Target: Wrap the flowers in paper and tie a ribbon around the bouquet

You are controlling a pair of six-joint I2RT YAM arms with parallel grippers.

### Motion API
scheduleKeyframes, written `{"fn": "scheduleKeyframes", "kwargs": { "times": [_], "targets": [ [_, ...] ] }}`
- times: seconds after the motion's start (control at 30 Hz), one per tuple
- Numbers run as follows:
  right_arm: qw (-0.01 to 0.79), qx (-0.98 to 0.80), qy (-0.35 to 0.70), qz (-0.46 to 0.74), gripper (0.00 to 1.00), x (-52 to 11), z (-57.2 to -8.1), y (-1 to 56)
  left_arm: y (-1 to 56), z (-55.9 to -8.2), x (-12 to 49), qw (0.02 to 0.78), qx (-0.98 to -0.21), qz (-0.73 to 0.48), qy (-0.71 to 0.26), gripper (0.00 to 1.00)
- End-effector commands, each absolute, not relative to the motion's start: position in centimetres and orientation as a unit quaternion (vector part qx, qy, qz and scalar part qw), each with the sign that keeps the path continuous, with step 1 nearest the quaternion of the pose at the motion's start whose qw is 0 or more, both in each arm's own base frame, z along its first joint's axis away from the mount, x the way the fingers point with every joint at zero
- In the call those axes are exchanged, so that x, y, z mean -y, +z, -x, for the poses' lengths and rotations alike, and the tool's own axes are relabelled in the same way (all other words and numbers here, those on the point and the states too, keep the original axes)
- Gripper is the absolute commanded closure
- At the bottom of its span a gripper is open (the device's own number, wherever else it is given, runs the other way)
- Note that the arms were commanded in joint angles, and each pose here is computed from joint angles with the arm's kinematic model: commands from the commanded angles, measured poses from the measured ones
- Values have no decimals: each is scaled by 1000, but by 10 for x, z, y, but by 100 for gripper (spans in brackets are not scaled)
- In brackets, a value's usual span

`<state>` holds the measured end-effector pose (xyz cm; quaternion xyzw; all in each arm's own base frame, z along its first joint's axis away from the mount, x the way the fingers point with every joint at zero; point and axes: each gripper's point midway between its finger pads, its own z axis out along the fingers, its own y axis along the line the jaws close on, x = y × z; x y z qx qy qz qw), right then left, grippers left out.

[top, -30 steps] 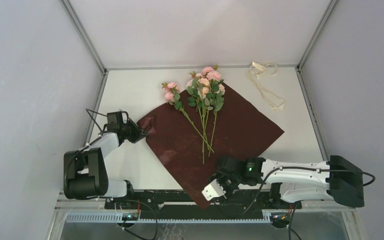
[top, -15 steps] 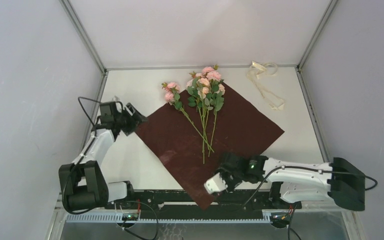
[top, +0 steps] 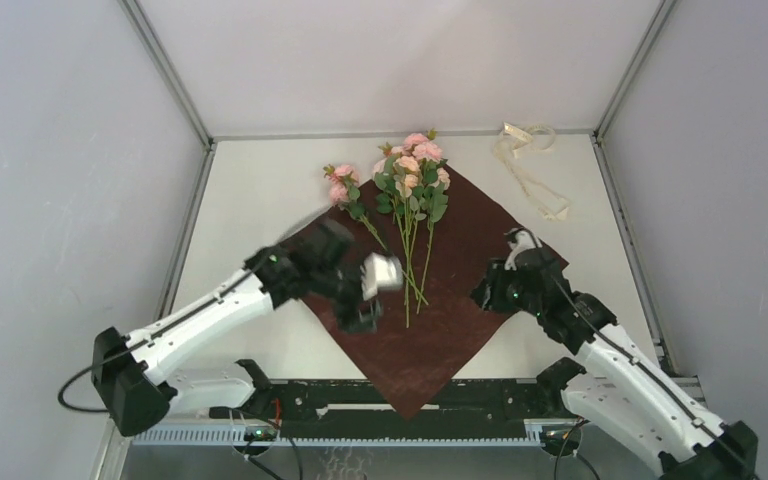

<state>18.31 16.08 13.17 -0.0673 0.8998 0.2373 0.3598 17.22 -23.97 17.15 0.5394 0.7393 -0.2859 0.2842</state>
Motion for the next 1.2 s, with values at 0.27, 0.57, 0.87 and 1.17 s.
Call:
{"fn": "scheduleKeyframes", "kwargs": {
  "times": [0.27, 0.57, 0.87, 1.17],
  "targets": [
    [192, -944, 212, -165, 51, -129, -148, 66, 100, -45, 291, 256, -395, -865, -173, 19],
    [193, -950, 196, -148, 52, -136, -146, 60, 73, 2, 333, 272, -315, -884, -212, 21],
    [193, -960, 159, -123, 53, -130, -153, 61, 39, 17, 310, 165, -296, -917, -211, 22],
    [205, -961, 143, -117, 54, -127, -158, 67, 29, 26, 315, 143, -301, -915, -229, 27]
  ]
}}
